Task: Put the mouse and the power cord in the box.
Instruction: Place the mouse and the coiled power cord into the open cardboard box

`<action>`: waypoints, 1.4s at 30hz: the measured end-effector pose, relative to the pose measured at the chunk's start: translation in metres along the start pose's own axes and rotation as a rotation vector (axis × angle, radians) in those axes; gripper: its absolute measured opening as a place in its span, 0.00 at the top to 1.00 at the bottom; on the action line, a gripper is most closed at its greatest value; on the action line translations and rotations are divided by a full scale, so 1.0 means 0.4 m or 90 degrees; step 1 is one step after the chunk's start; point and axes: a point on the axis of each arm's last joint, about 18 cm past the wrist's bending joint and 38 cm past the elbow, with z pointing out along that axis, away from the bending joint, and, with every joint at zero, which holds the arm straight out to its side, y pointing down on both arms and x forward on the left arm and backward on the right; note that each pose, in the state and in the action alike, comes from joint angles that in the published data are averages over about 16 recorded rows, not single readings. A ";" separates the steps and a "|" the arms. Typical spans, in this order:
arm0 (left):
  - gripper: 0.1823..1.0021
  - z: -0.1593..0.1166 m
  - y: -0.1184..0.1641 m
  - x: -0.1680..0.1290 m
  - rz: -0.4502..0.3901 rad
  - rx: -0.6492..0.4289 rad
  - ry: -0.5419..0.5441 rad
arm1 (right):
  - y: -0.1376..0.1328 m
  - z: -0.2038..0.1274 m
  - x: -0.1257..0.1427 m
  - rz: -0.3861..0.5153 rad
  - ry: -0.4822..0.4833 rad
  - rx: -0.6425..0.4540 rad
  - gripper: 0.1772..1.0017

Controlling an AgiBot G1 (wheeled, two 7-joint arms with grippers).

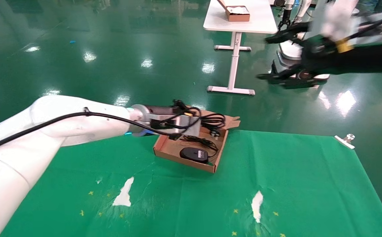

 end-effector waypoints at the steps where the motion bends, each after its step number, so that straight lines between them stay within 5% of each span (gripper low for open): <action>1: 0.90 0.003 -0.007 -0.002 0.008 -0.002 -0.002 | -0.008 -0.025 0.005 -0.001 -0.006 0.003 0.41; 9: 0.90 0.014 -0.037 -0.042 0.031 -0.021 -0.041 | -0.055 -0.143 0.020 -0.006 -0.037 0.007 0.20; 21: 0.86 0.009 -0.032 -0.041 -0.008 -0.014 -0.055 | -0.065 -0.158 0.002 -0.004 -0.054 0.013 0.03; 34: 0.68 -0.046 -0.012 0.077 -0.202 0.097 -0.020 | -0.046 -0.121 -0.098 0.064 -0.087 0.074 0.00; 42: 0.45 -0.117 -0.001 0.146 -0.330 0.181 -0.001 | -0.038 -0.109 -0.184 0.120 -0.118 0.122 0.00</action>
